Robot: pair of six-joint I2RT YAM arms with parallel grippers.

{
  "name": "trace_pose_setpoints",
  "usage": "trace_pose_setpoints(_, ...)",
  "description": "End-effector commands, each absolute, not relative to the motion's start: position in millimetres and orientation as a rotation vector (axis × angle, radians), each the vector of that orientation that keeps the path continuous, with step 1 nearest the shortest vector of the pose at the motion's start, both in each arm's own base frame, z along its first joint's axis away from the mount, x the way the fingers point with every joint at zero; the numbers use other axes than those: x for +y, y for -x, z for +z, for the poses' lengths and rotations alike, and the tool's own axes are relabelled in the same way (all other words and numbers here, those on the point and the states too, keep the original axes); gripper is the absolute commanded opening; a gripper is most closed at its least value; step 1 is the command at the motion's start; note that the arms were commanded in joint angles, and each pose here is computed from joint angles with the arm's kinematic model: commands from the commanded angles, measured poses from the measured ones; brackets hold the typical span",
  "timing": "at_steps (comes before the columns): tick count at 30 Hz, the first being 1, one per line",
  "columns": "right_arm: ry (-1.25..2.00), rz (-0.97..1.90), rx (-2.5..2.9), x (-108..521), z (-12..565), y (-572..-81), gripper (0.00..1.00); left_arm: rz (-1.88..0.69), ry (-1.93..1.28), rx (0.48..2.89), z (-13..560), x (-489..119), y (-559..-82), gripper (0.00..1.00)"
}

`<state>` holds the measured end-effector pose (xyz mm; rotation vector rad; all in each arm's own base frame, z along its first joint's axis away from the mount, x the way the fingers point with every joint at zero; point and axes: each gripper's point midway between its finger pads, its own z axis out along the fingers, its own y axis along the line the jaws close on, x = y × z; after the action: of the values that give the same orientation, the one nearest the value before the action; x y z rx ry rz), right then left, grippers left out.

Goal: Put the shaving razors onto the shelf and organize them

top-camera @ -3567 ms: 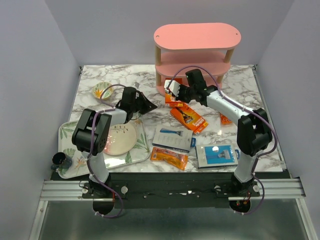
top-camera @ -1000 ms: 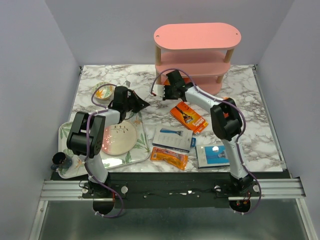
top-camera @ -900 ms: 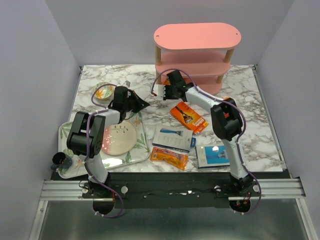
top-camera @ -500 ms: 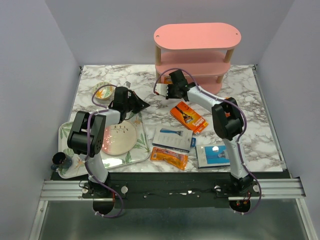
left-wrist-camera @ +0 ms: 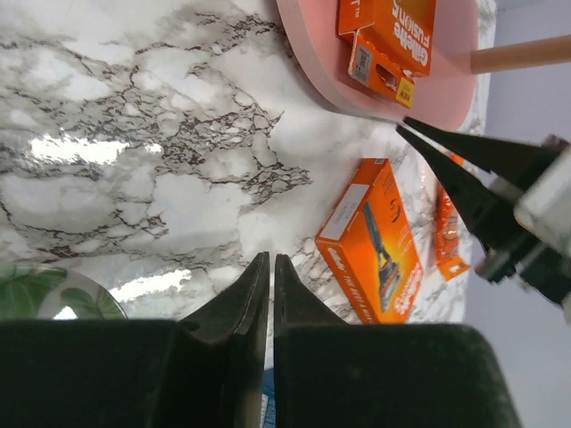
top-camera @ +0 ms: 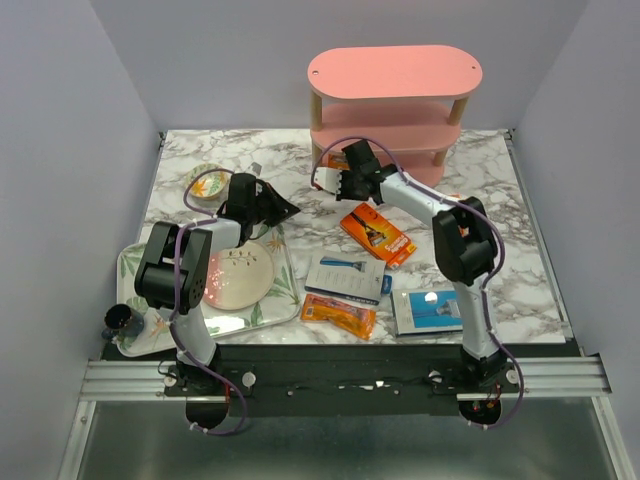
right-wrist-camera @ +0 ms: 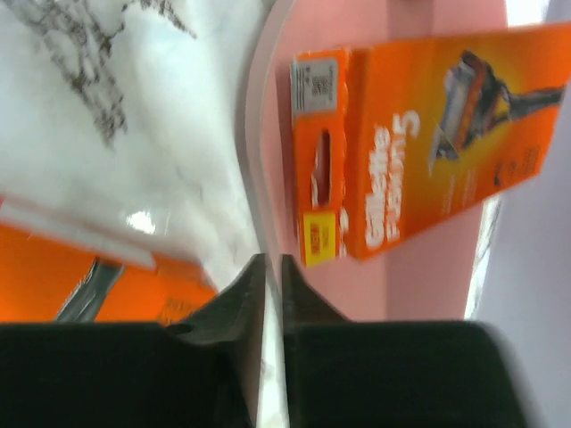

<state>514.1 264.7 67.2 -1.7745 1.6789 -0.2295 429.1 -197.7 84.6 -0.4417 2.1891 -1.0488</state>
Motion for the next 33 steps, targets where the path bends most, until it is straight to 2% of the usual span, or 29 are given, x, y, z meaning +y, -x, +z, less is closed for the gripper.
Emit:
trace_pose_setpoints(1,1.546,-0.218,1.832,235,135,-481,0.37,-1.055,0.364,2.162,99,-202,-432,0.39)
trace_pose_setpoints(2,1.56,-0.188,1.903,224,121,-460,0.43,-1.043,0.322,2.17,99,-205,-430,0.44)
trace_pose_setpoints(3,1.513,-0.167,1.91,216,140,-448,0.64,-1.043,0.29,2.165,103,-208,-429,0.47)
trace_pose_setpoints(4,1.466,-0.121,1.961,211,139,-433,0.94,-1.041,0.259,2.167,105,-210,-426,0.51)
trace_pose_setpoints(6,1.414,-0.041,2.054,190,134,-401,1.0,-1.032,0.175,2.159,110,-218,-420,0.55)
trace_pose_setpoints(8,1.294,0.103,2.191,180,128,-377,1.0,-1.054,0.096,2.141,116,-228,-413,0.61)
trace_pose_setpoints(9,1.186,0.15,2.267,161,126,-376,1.0,-1.051,0.016,2.124,121,-237,-408,0.63)
trace_pose_setpoints(10,1.025,0.229,2.35,155,128,-371,1.0,-1.062,-0.029,2.118,123,-244,-404,0.69)
trace_pose_setpoints(13,0.716,0.414,2.458,127,120,-368,1.0,-1.124,-0.169,2.1,128,-272,-390,0.77)
trace_pose_setpoints(17,0.671,0.501,2.462,122,106,-365,1.0,-1.166,-0.214,2.15,115,-303,-380,0.77)
trace_pose_setpoints(24,0.52,0.655,2.532,131,74,-352,1.0,-1.149,-0.095,2.26,75,-343,-374,0.77)
trace_pose_setpoints(33,0.388,0.584,2.599,106,41,-339,0.98,-1.084,0.041,2.381,40,-339,-360,0.75)
